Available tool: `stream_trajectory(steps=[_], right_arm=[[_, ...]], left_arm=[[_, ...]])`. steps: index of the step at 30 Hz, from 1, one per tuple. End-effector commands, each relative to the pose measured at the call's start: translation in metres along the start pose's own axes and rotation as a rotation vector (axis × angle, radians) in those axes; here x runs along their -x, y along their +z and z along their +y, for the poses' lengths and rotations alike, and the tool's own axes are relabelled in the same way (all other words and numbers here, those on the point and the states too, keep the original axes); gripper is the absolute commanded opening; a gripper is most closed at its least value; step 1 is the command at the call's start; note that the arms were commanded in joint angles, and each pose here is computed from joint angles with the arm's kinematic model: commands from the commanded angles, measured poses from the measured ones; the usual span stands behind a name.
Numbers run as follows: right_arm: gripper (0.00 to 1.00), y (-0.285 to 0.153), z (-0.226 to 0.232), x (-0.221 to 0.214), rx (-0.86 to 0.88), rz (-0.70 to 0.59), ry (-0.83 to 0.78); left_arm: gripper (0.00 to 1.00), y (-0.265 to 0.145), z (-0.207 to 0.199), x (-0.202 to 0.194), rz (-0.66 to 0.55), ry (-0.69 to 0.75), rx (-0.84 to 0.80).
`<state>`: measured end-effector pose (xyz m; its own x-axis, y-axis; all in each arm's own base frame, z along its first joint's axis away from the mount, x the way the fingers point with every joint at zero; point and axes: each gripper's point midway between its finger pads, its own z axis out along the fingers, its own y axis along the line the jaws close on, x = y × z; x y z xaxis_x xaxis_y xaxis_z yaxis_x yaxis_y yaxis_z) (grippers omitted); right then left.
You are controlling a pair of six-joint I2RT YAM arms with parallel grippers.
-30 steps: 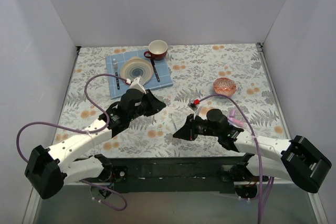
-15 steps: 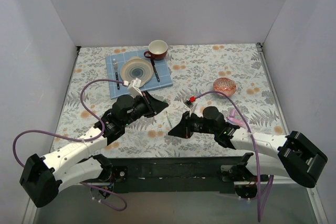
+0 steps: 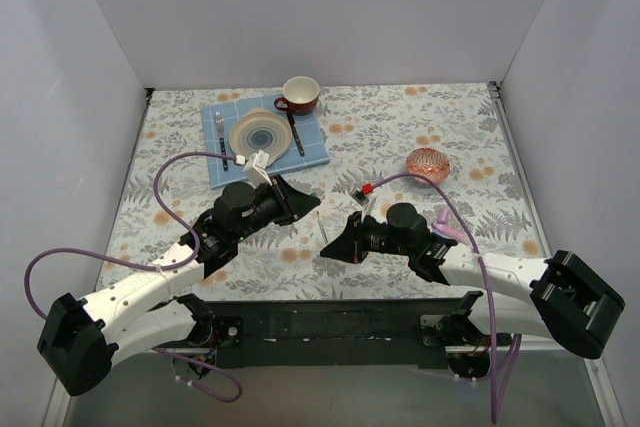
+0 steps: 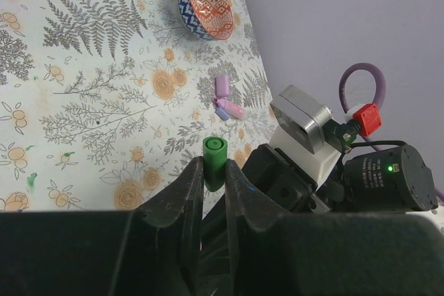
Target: Insert the pens into the pen caps
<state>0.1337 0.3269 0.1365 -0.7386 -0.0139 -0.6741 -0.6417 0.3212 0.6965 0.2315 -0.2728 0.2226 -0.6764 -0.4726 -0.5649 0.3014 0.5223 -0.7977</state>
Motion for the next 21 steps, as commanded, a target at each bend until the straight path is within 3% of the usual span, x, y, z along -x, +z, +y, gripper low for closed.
stream_trajectory(steps=[1,21], right_arm=[[0.01,0.002,0.025,0.029,0.063,-0.082,-0.055],[0.01,0.003,0.028,0.034,0.072,-0.091,-0.068]], left_arm=[[0.0,-0.003,0.004,0.0,-0.012,0.02,0.006],[0.0,-0.003,0.012,-0.012,0.026,0.01,0.007]])
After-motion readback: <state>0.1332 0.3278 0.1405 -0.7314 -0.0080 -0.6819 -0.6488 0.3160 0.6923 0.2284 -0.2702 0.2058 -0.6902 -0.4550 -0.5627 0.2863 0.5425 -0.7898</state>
